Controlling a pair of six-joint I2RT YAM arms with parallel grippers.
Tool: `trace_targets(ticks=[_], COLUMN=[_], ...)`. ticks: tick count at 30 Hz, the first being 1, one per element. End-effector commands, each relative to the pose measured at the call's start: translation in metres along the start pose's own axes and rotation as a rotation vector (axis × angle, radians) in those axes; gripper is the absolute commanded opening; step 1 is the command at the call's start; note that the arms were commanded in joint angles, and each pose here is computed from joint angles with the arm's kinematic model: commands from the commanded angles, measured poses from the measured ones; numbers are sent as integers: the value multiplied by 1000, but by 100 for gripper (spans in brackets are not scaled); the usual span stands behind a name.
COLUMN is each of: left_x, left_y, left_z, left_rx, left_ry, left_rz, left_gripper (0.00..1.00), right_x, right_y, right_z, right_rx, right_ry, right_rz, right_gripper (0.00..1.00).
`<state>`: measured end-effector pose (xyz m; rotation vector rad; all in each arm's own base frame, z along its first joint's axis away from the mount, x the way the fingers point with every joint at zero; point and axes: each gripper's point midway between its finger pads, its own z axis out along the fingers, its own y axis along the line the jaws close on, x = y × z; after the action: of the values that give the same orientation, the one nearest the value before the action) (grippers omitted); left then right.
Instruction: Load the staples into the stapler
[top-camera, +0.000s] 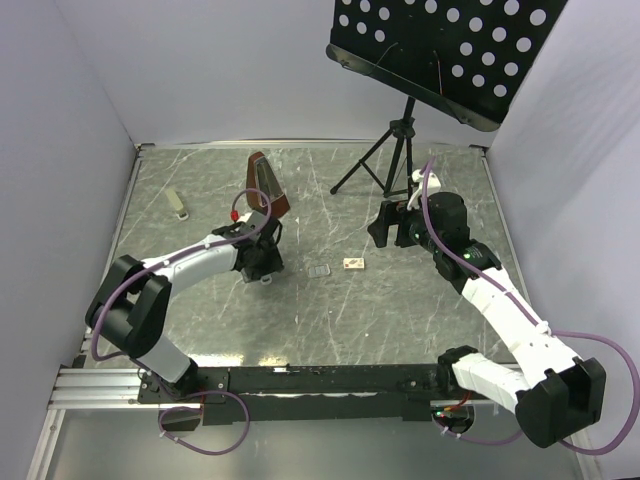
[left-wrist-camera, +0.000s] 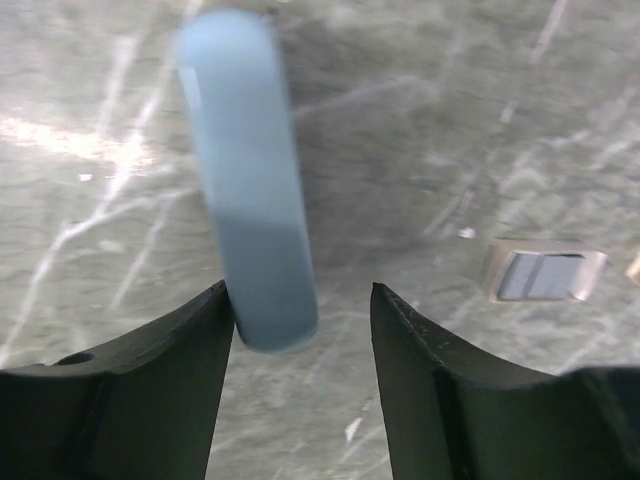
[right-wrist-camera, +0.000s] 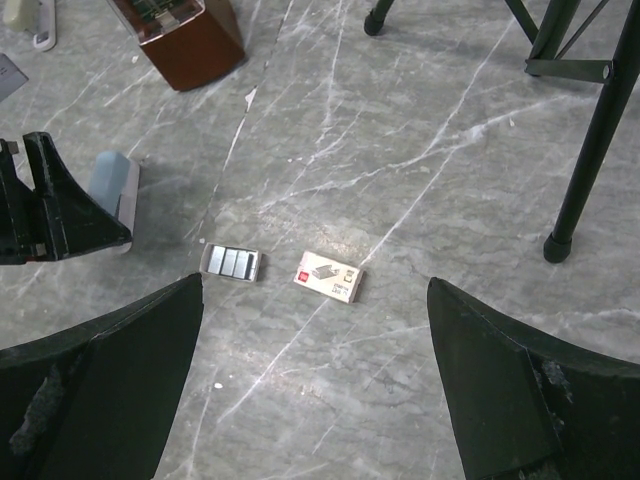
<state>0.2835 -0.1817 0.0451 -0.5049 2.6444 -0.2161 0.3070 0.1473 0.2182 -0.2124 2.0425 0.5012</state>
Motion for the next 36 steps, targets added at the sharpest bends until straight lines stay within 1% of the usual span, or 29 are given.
trace_targets(ticks=[1, 6, 10, 13, 15, 18, 20, 22, 23, 24, 25, 26, 27, 30, 31, 34, 36], left_x=[-6, -10, -10, -3, 4, 4, -10, -20, -36, -42, -42, -57, -55, -64, -60, -56, -56], left_y=[-34, -67, -87, -89, -80, -75, -64, -51, -45, -41, -32, -32, -27, -26, -23, -25, -27], left_z=[-4, -10, -8, -12, -13, -31, -46, -59, -63, -65, -60, -64, -52, -43, -30, -13, -6], left_rx=[123, 228, 276, 292, 278, 297, 260, 206, 155, 129, 70, 30, -24, -104, -144, -173, -191], left_ry=[-2, 0, 20, 33, 42, 36, -37, -79, -150, -175, -162, -206, -182, -158, -125, -68, -47], left_rz=[-19, -27, -28, -12, 9, 78, 131, 164, 188, 204, 237, 269, 302, 387, 416, 497, 523], left_gripper=[61, 62, 62, 62, 62, 64, 72, 78, 83, 84, 84, 84, 84, 84, 83, 80, 76], right_x=[-6, -3, 1, 2, 1, 0, -1, -1, -3, -2, -3, -3, -2, -2, -2, -5, -5], right_y=[3, 1, -1, 0, 0, 2, 4, 6, 7, 9, 9, 10, 10, 13, 13, 13, 13], right_z=[-4, -3, -2, -3, -4, -4, -5, -5, -7, -7, -6, -7, -6, -8, -8, -11, -12], right_rx=[-3, 7, 14, 14, 14, 5, -4, -15, -20, -26, -30, -33, -35, -52, -51, -42, -42], right_ry=[-32, -30, -20, -17, -23, -29, -31, -38, -46, -46, -48, -51, -49, -51, -55, -72, -77], right_rz=[-18, -20, -18, -24, -25, -34, -38, -46, -48, -47, -49, -50, -49, -58, -62, -70, -75], right_gripper=[99, 99, 99, 99, 99, 99, 99, 99, 99, 99, 99, 99, 99, 100, 100, 100, 100])
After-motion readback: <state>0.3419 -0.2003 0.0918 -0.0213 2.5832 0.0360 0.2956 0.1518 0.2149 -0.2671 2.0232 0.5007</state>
